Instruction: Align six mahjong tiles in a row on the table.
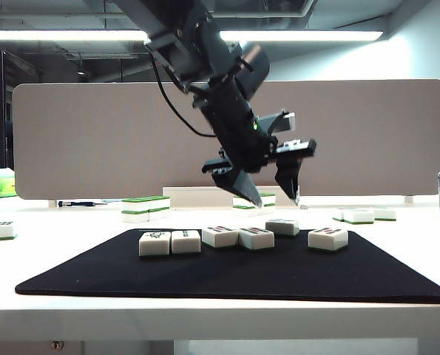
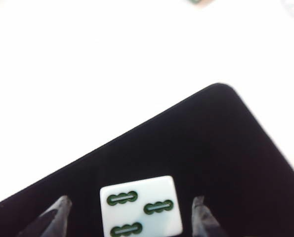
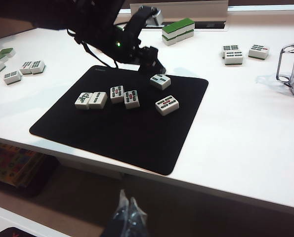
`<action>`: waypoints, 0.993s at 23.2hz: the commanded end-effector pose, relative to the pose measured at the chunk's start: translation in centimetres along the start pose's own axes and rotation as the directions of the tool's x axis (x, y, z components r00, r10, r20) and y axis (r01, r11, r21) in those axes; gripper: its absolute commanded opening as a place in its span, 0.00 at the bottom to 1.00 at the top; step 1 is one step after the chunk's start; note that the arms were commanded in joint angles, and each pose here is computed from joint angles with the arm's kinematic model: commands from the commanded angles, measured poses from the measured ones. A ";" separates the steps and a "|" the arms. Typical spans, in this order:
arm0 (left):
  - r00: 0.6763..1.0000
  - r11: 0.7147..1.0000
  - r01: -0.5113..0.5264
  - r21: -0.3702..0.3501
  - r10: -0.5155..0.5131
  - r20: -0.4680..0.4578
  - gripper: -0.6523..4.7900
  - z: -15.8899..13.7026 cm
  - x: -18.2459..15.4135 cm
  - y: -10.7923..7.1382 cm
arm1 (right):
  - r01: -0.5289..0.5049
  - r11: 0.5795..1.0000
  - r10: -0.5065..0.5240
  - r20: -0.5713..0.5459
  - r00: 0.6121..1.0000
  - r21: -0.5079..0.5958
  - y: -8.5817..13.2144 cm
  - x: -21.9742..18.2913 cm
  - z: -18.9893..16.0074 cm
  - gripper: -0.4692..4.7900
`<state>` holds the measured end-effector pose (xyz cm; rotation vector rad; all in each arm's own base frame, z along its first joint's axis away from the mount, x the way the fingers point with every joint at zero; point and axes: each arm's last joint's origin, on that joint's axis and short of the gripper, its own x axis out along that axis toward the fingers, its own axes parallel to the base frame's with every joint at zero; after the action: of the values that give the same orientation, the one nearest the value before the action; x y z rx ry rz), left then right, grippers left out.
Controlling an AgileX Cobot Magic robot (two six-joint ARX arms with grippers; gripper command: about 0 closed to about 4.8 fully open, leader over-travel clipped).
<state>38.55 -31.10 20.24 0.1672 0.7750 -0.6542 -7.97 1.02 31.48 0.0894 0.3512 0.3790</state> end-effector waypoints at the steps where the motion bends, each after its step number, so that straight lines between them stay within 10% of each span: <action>1: 1.000 1.000 -0.001 0.003 0.001 0.013 0.70 -0.3 1.0 -0.2 | 0.003 1.000 -0.002 0.025 1.000 -0.014 0.1 -0.3 -0.1 0.09; 16: 1.000 1.000 0.008 0.011 -0.008 -0.012 0.70 -1.4 2.7 -0.6 | 0.025 1.000 -0.025 0.027 0.999 -0.013 0.0 -0.3 -0.1 0.09; 23: 1.000 1.000 0.011 0.014 -0.011 -0.013 0.44 -1.5 2.8 -0.8 | 0.025 1.000 -0.025 0.027 0.999 -0.013 0.0 -0.3 -0.1 0.09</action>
<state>38.71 -32.43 17.15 0.1823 0.7908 -0.6650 -7.96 0.96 31.48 0.0856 0.3510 0.3575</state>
